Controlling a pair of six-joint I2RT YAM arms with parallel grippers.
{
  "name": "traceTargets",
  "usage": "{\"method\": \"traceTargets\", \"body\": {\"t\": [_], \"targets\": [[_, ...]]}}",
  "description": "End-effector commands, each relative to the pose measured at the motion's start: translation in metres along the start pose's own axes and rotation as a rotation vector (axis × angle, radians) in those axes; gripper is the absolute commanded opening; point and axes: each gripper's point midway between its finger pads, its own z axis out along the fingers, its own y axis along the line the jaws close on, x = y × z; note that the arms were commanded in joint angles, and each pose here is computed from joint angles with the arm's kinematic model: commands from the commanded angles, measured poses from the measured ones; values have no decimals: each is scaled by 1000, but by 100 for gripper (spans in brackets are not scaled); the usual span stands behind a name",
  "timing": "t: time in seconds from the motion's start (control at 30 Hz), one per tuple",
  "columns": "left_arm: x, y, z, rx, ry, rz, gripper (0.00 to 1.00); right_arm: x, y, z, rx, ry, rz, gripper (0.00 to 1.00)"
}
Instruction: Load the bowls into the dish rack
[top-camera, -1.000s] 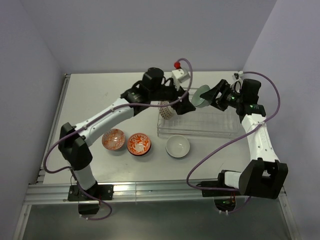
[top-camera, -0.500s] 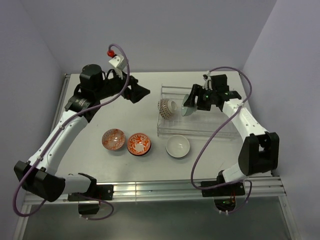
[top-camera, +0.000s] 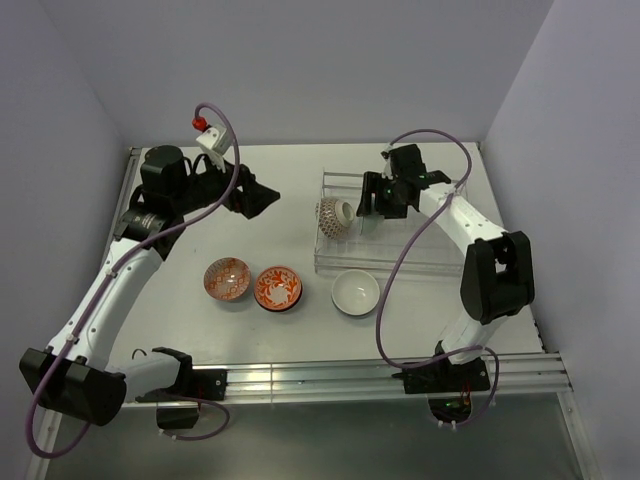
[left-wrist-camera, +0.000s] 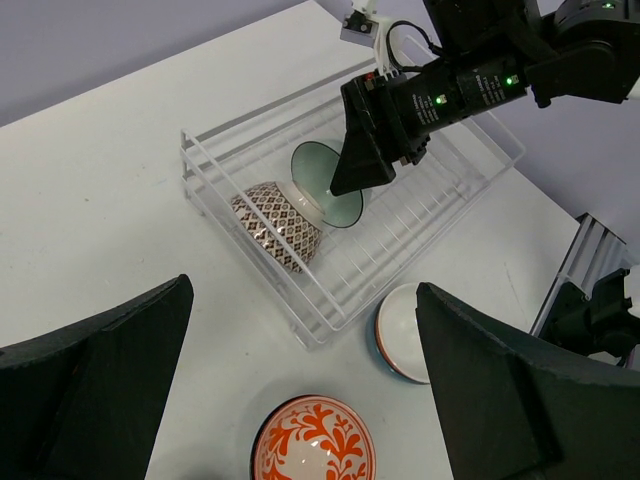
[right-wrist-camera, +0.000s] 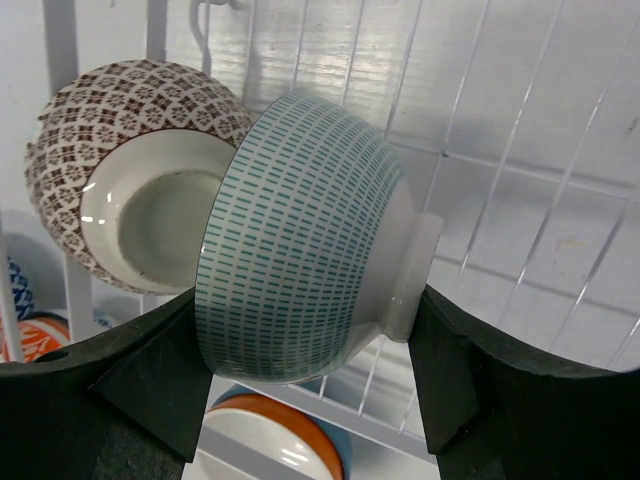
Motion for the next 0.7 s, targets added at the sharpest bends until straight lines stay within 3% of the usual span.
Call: {"method": "traceTargets", "body": {"t": [0.0,0.27,0.43,0.57,0.67], "targets": [[-10,-7,-8,26,-40,31,100,-28,5,-10,37,-88,-52,0],[-3,-3,-9,24,-28,31,99,-20,11,-1,58,-42,-77,1],[-1,-2,-11,22,-25,39,99,-17,14,4,61,-17,-80,23],[-1,-2,-11,25,-24,38,99,-18,17,1,57,-15,-78,51],[0,-1,-11,25,-24,39,100,-18,21,-3,40,-8,-80,61]]}}
